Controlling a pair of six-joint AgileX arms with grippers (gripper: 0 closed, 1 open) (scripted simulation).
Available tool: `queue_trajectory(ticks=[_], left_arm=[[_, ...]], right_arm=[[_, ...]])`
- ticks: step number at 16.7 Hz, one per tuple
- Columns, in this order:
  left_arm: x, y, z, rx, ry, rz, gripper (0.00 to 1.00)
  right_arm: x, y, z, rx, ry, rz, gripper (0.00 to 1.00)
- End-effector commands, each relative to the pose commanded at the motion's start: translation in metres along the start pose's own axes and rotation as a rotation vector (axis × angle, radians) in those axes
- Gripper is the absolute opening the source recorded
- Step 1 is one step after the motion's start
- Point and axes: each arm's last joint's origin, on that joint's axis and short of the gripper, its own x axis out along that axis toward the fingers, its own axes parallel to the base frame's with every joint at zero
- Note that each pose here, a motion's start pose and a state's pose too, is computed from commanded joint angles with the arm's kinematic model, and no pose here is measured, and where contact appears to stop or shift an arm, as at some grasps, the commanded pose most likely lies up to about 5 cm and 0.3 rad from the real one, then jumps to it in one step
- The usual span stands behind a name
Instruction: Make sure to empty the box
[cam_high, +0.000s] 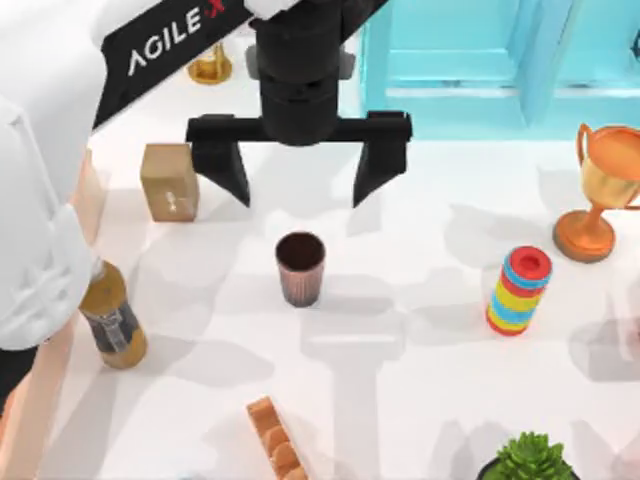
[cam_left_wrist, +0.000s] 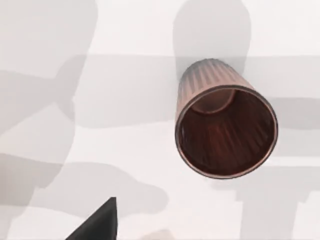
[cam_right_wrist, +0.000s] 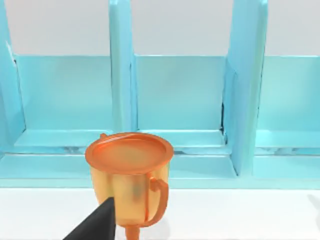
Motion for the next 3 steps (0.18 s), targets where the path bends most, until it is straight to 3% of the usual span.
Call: queue_trajectory(ticks=[3], left_arm=[[-0.0084,0.0018,-0.0012,-0.001,-0.003,0.000,1.00]], right_arm=[[0.0000,0.0000,0.0000,0.000,0.000,0.000,1.00]])
